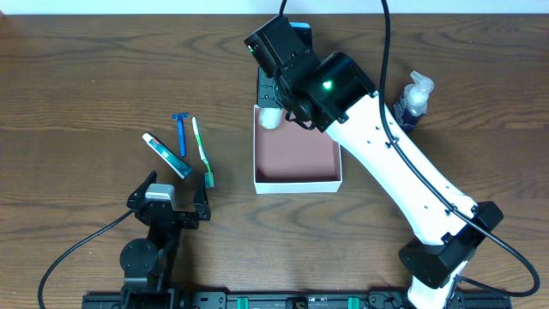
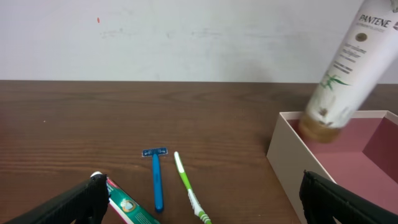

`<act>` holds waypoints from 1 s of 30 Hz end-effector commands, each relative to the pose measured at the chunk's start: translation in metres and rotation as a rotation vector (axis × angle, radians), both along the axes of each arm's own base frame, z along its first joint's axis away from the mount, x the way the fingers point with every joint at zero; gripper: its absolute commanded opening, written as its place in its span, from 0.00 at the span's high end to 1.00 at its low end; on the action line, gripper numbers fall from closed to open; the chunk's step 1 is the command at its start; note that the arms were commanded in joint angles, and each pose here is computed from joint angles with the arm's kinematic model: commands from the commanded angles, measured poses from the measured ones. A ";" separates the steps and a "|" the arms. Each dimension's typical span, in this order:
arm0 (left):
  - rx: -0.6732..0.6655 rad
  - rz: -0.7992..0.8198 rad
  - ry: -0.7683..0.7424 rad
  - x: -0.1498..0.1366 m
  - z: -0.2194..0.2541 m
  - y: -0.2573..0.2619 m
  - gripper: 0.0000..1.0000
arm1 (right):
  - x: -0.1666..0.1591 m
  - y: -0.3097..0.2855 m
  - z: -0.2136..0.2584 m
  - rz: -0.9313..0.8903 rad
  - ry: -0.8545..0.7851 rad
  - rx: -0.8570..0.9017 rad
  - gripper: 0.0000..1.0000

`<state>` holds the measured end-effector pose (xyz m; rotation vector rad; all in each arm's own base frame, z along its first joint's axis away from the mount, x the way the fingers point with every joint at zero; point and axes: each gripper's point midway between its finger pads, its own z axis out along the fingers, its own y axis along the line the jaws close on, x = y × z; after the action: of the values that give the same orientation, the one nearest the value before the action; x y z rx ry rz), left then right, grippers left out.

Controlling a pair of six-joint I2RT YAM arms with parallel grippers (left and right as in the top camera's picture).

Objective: Pack container
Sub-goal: 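Carry the Pantene tube with the right gripper over the box, then stand the tube upright in the box's back-left corner, release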

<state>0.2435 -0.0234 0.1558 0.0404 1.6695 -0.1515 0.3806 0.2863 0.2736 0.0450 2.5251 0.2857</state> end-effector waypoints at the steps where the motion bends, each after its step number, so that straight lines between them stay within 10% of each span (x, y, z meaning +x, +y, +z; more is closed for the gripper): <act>1: 0.002 0.004 0.043 0.000 -0.016 0.000 0.02 | 0.009 -0.011 0.012 -0.023 -0.047 -0.013 0.98; 30: 0.002 0.004 0.043 0.000 -0.016 0.000 0.02 | 0.046 0.026 -0.066 -0.034 0.018 -0.036 0.99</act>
<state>0.2435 -0.0234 0.1558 0.0404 1.6695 -0.1515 0.4203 0.3102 0.2034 0.0496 2.5724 0.2250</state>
